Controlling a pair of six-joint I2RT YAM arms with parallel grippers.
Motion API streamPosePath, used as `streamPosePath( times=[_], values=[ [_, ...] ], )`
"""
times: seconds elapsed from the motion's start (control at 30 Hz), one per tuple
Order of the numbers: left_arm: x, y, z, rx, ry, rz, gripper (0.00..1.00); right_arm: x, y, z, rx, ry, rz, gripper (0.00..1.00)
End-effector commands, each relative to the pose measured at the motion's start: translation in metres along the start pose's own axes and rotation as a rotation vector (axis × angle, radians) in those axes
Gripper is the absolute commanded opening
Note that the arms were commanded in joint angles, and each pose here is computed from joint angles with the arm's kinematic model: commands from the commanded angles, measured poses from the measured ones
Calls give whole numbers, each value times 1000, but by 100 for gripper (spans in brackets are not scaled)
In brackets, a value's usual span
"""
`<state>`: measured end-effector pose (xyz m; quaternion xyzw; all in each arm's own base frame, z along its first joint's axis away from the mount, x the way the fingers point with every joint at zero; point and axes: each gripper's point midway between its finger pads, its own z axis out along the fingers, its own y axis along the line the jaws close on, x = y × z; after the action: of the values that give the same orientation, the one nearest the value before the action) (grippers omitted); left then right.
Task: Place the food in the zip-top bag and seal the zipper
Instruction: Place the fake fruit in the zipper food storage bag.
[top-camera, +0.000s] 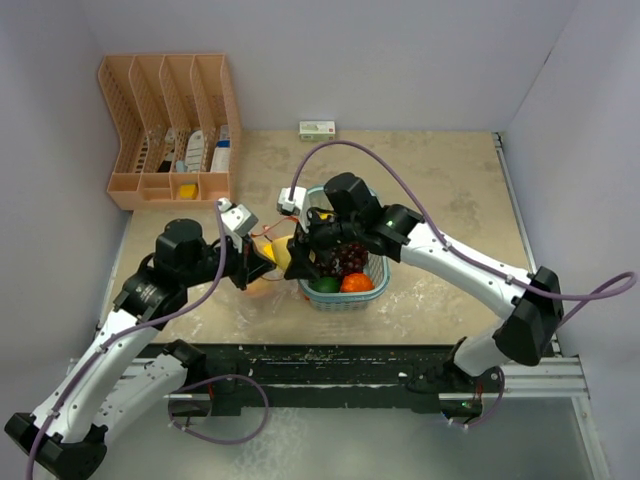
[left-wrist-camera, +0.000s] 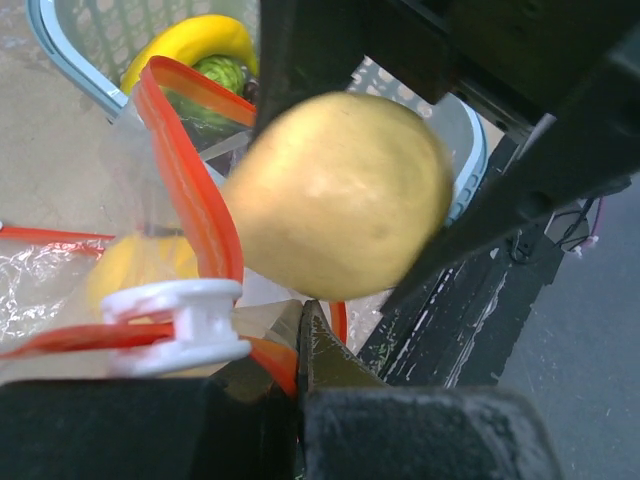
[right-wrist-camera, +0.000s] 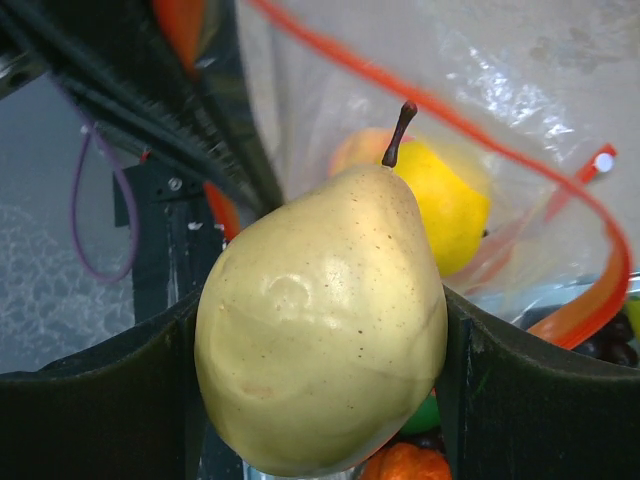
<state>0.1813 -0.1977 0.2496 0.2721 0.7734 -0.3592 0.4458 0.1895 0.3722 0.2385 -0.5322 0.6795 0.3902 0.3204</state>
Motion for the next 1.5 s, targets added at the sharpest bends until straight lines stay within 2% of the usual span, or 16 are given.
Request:
streamPosePath(
  times=[0.0, 0.13, 0.23, 0.33, 0.43, 0.5, 0.53, 0.87, 1.07, 1.23, 1.4, 1.47],
  values=[
    [-20, -18, -6, 77, -70, 37, 0, -47, -16, -2, 92, -105, 0, 35],
    [-14, -20, -6, 91, -64, 30, 0, -55, -46, 9, 212, -105, 55, 38],
    [-11, -20, -5, 96, -64, 31, 0, -49, -69, 18, 304, -65, 76, 47],
    [-11, -20, -5, 98, -64, 31, 0, -45, -76, 25, 319, -47, 102, 55],
    [-10, -20, -4, 99, -63, 29, 0, -48, -77, 22, 339, -73, 117, 74],
    [-10, -19, -3, 98, -61, 28, 0, -47, -77, 19, 352, -82, 120, 95],
    [-10, -19, -3, 97, -61, 27, 0, -47, -77, 17, 359, -91, 120, 100],
    [-8, -14, 3, 79, -42, -15, 0, -43, -77, 7, 397, -99, 147, 100],
    [-9, -6, 8, 39, -30, -42, 0, -74, -54, -37, 410, -252, 133, 100],
    [-15, -8, 8, 49, -38, -40, 0, -65, -58, -63, 512, -287, 189, 100],
    [-26, -14, 1, 53, -66, -29, 0, -27, -89, -57, 623, -214, 348, 86],
    [-29, -15, -2, 53, -73, -25, 0, -17, -94, -51, 626, -201, 382, 85]
  ],
)
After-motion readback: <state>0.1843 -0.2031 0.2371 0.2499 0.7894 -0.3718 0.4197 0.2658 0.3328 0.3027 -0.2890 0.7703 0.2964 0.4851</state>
